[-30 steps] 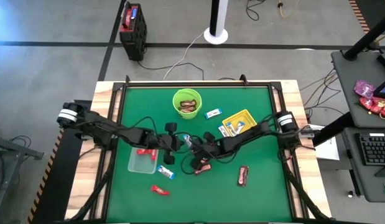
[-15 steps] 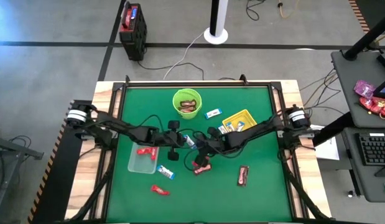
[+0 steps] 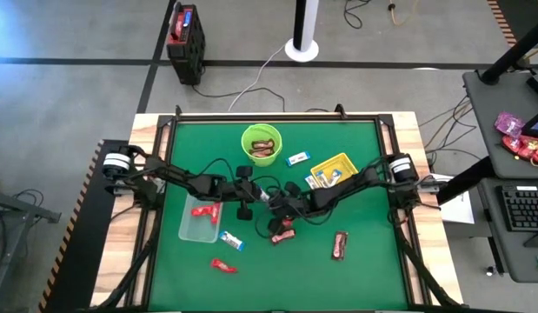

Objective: Sort candy by brand, put in halloween buckets
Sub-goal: Put the white chocolate bar into the yellow bin

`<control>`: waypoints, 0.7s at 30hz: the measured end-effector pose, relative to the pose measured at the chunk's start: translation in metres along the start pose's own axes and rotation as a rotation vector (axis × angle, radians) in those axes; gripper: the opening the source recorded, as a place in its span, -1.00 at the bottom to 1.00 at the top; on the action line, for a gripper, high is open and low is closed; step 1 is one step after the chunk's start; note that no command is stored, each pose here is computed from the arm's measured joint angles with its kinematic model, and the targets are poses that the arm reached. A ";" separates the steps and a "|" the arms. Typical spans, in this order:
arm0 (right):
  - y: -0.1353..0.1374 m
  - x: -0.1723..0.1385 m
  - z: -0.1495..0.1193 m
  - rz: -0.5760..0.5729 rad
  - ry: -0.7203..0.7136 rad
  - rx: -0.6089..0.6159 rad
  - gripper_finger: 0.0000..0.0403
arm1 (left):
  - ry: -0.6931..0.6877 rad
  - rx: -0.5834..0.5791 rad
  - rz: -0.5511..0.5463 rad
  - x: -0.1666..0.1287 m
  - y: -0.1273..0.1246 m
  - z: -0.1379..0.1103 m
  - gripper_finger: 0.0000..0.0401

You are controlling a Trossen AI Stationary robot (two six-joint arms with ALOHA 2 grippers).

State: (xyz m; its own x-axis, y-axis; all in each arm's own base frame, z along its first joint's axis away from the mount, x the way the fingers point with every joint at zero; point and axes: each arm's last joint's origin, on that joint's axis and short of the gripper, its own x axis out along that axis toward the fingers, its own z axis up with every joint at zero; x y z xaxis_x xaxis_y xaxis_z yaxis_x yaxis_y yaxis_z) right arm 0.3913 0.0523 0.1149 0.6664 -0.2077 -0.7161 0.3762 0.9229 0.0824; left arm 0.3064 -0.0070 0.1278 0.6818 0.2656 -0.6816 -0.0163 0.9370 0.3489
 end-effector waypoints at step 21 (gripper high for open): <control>-0.025 -0.030 0.017 -0.044 0.054 -0.058 -0.95 | -0.041 -0.019 0.025 0.006 0.006 0.004 -1.00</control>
State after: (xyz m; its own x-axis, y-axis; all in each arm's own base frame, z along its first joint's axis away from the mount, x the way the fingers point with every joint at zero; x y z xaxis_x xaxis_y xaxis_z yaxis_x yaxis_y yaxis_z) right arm 0.3726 0.0304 0.1460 0.6140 -0.2317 -0.7545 0.3653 0.9308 0.0114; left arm 0.3132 -0.0003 0.1282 0.7106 0.2798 -0.6456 -0.0471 0.9344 0.3532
